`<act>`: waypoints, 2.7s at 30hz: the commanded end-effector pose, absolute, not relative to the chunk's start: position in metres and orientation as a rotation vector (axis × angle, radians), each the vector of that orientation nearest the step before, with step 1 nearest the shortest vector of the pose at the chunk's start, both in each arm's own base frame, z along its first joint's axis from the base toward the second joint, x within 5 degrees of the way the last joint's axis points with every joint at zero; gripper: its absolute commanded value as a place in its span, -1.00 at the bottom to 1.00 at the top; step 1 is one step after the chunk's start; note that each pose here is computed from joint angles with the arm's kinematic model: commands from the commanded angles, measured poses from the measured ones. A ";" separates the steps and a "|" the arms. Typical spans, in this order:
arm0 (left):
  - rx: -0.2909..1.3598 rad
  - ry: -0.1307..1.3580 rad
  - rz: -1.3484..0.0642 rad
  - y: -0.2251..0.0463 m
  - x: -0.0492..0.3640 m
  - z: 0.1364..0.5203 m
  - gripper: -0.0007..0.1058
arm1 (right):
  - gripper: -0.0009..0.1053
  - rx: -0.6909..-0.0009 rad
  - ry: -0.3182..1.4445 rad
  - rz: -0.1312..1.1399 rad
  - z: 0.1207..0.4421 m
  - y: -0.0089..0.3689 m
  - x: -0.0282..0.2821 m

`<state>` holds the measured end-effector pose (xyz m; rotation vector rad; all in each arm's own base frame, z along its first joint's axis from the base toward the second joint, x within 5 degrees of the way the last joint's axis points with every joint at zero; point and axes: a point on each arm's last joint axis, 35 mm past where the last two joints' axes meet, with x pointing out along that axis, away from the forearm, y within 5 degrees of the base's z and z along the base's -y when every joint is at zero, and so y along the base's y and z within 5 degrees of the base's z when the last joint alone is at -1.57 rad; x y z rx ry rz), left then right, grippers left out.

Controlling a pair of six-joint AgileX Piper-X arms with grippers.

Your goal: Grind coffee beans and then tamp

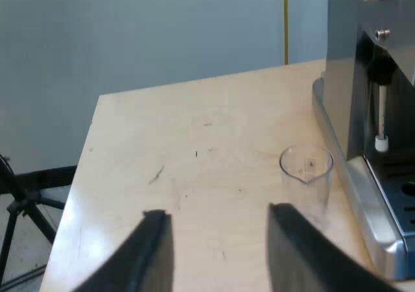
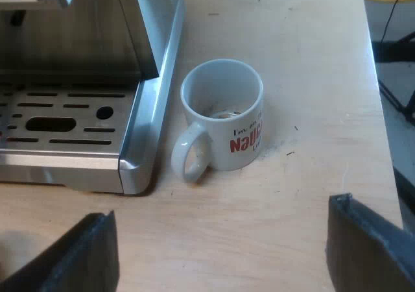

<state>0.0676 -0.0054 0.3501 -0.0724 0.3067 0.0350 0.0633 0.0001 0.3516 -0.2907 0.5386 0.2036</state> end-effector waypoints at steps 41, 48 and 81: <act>-0.106 0.344 -0.063 0.000 0.020 0.313 0.08 | 0.29 -0.152 0.565 0.414 0.264 0.013 0.021; -0.100 0.380 -0.060 -0.002 0.027 0.300 0.08 | 0.29 -0.145 0.591 0.369 0.250 0.010 0.029; -0.105 0.417 -0.102 -0.004 0.032 0.289 0.08 | 0.29 -0.142 0.583 0.340 0.250 0.009 0.031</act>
